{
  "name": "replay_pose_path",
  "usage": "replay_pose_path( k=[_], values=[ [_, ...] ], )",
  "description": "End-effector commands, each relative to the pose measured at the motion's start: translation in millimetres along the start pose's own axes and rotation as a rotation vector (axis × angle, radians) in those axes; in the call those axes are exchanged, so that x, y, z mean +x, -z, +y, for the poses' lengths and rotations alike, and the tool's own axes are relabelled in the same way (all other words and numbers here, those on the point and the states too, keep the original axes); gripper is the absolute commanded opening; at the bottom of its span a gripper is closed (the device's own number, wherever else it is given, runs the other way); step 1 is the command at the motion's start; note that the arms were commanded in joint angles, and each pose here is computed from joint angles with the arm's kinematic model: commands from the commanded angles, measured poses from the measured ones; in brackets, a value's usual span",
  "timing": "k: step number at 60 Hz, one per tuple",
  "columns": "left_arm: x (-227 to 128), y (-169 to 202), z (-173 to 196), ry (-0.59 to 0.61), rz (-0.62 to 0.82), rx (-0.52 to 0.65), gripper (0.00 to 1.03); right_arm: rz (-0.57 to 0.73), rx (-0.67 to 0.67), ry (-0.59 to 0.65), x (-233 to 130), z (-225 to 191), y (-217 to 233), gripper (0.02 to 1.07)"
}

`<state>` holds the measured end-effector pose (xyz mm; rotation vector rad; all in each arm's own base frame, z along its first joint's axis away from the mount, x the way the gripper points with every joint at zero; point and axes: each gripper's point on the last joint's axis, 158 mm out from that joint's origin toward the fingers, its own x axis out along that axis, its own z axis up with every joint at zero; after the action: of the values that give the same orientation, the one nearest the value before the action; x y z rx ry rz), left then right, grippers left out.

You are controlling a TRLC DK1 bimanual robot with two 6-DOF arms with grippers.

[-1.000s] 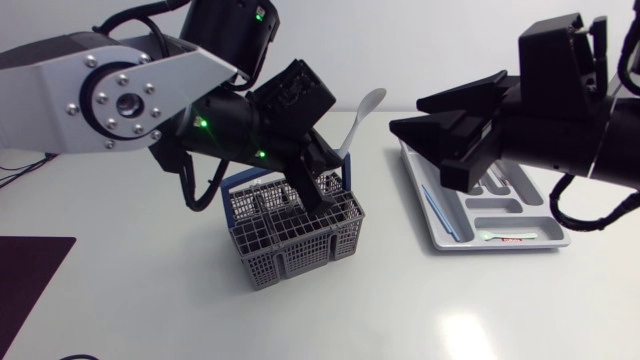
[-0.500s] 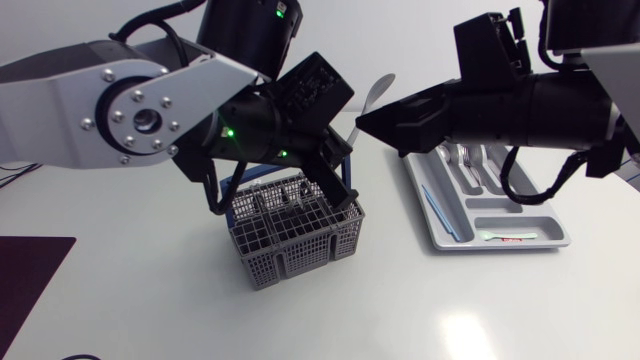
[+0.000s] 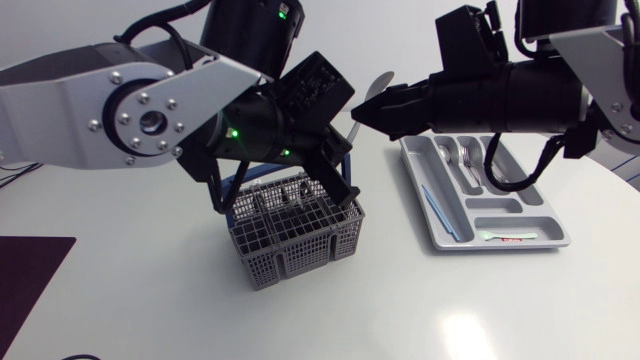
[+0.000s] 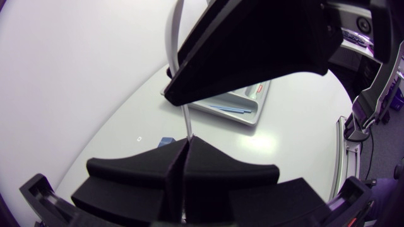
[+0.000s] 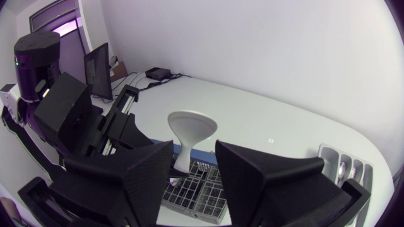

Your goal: Unload the cutlery basket into the drawer organizer.

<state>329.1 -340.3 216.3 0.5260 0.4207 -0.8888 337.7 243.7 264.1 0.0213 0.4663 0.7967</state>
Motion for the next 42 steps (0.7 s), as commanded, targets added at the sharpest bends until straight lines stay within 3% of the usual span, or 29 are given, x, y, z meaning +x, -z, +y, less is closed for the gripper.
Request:
replay_pose_path(
  k=[1, 24, 42],
  values=[
    [6.9, -4.6, 1.4, -0.008, -0.006, -0.026, 0.13, 0.009, 0.023, -0.008, 3.6, 3.8, -1.6, 0.43],
    [10.1, -4.1, -0.2, -0.005, -0.006, -0.031, 0.14, 0.011, 0.015, -0.02, 5.1, 9.6, 0.1, 0.12],
    [9.1, -6.2, -1.0, -0.012, -0.01, -0.028, 0.17, 0.013, 0.008, -0.024, 4.1, 11.6, 0.8, 0.11]
  ],
)
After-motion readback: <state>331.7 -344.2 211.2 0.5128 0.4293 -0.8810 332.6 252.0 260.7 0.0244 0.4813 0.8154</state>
